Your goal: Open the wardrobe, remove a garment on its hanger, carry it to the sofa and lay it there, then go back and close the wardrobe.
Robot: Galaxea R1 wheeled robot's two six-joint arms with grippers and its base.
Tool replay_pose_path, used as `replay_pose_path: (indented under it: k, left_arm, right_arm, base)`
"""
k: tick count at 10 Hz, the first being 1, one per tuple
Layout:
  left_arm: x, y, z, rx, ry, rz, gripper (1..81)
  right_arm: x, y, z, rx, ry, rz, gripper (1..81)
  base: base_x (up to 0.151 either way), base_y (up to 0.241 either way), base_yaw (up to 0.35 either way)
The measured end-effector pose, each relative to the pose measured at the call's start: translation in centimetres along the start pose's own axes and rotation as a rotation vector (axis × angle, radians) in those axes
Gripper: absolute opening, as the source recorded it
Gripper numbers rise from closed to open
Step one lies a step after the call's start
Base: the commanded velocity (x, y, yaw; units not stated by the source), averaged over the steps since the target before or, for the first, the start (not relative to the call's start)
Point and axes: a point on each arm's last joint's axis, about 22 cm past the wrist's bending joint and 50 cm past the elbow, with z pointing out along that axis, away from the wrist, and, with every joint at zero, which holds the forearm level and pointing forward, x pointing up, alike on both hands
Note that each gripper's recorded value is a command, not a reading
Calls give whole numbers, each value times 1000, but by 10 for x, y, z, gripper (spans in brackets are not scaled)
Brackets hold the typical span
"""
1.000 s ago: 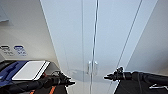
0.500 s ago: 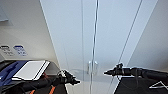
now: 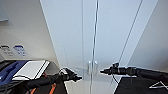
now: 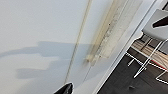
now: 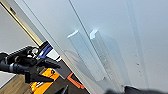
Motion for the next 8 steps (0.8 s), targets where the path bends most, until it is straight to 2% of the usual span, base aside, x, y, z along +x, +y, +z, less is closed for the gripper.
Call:
replay_pose_path:
  k: [5,8]
  left_arm:
    - [29,20,29,-25,-6,35,811]
    - [27,29,40,-35,-19,37,811]
  right_arm:
    - [6,-9,34,14,0,1,811]
    - [17,-2,35,-2,13,-7,811]
  base:
    - [0,0,0]
    - [0,0,0]
